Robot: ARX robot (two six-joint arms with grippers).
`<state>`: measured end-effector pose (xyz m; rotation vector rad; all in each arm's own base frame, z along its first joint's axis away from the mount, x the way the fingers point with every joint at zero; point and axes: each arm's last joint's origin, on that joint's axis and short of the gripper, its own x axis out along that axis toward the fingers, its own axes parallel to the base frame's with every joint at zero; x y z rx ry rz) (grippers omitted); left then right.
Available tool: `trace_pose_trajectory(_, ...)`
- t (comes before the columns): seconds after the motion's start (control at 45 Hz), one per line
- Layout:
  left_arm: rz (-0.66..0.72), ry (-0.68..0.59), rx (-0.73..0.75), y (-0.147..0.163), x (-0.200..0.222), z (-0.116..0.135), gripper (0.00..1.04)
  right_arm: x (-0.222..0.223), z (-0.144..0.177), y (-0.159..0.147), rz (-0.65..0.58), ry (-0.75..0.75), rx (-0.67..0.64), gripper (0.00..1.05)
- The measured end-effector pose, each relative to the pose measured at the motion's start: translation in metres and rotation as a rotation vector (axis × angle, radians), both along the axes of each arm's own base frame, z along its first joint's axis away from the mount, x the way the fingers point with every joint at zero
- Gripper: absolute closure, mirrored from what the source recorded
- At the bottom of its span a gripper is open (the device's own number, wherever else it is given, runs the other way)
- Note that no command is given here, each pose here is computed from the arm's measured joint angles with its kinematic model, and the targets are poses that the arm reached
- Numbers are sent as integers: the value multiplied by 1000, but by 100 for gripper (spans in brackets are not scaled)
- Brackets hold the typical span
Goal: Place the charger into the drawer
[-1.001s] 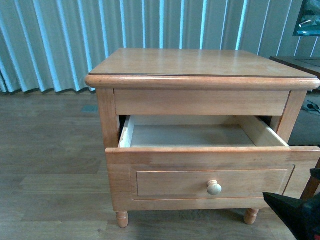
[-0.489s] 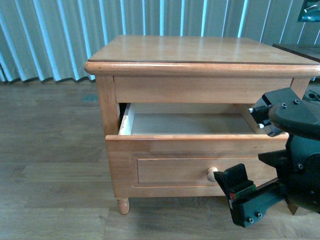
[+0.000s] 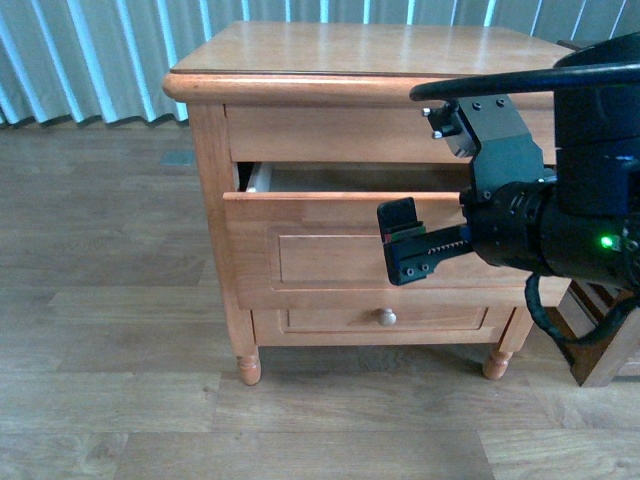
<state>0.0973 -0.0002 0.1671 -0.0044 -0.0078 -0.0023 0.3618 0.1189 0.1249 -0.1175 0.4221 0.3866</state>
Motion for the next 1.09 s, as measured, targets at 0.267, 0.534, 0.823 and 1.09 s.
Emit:
trace_pose_trajectory(0.267, 0, 0, 0, 0, 0, 0, 6, 42, -7, 4, -44, -5, -10, 8)
trace_pose_trajectory(0.534, 0, 0, 0, 0, 0, 0, 6, 73, -14, 2, -104, -4, -19, 8)
trace_pose_trajectory(0.823, 0, 0, 0, 0, 0, 0, 6, 83, -21, 4, -148, 24, -6, 8)
trace_pose_trajectory(1.09, 0, 0, 0, 0, 0, 0, 6, 61, -12, -12, -118, -15, 15, 8)
